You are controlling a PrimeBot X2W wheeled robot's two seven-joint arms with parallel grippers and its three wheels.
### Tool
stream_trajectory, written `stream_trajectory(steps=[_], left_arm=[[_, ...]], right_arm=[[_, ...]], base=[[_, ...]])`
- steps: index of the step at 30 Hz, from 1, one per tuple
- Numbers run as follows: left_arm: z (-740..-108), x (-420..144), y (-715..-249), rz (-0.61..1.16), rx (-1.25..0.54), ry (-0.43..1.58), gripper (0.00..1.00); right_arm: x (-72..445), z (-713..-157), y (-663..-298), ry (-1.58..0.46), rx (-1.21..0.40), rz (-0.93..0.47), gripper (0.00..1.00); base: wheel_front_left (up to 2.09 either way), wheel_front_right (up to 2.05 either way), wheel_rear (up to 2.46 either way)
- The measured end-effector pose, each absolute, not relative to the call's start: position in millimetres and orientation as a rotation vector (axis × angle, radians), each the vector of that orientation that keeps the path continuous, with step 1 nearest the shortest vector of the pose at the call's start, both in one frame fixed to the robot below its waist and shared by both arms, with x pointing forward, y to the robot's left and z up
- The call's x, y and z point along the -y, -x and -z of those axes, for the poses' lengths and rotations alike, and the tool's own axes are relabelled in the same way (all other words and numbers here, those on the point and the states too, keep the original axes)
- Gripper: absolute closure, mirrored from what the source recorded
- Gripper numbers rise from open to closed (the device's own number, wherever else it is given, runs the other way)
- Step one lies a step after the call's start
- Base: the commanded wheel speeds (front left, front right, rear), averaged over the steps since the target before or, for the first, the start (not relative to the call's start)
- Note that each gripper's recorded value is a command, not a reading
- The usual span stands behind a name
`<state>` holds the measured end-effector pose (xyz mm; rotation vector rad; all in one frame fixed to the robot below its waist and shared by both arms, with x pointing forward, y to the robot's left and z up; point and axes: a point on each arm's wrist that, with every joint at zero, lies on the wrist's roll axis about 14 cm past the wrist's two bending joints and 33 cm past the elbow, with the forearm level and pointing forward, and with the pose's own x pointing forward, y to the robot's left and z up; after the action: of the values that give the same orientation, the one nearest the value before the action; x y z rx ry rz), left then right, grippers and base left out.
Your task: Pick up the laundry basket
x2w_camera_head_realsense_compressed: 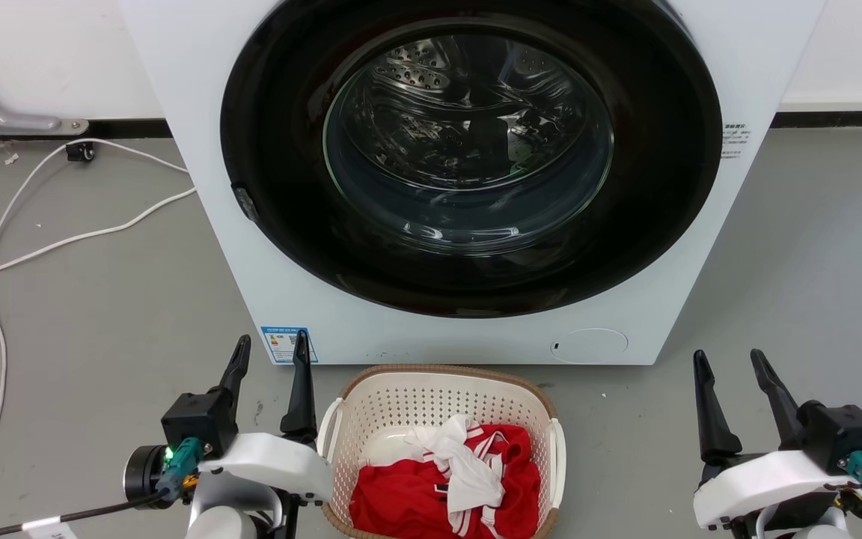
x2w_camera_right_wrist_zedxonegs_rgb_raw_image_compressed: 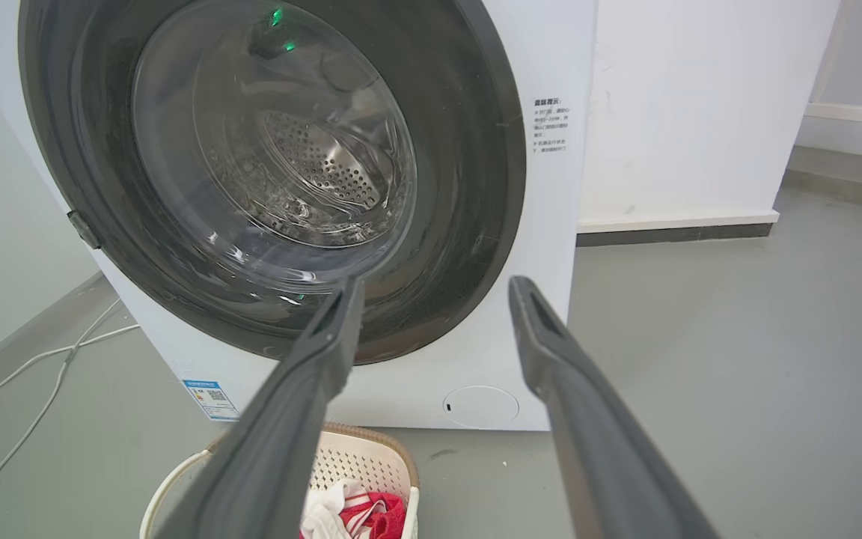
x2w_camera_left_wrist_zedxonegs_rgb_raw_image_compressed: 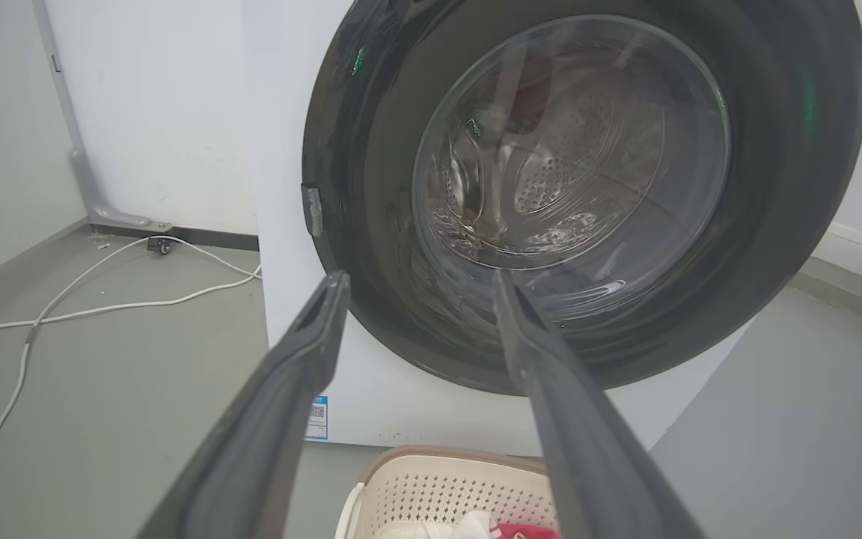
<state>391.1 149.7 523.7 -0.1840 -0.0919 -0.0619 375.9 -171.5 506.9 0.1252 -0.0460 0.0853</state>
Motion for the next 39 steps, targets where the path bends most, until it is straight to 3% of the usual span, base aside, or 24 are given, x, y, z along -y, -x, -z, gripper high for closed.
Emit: stream_trajectory(steps=[23, 39], left_arm=[[-519.6, -142.9, -390.7, 0.084, 0.107, 0.03, 0.0], [-519.0, -144.2, -392.3, 0.076, 0.105, 0.03, 0.0]], right_arm=[[166.4, -507.1, -372.6, 0.021, 0.054, -0.115, 0.0], [166.5, -503.3, -373.4, 0.009, 0.039, -0.113, 0.0]], base=[[0.0, 0.0, 0.0], [0.0, 0.0, 0.0]])
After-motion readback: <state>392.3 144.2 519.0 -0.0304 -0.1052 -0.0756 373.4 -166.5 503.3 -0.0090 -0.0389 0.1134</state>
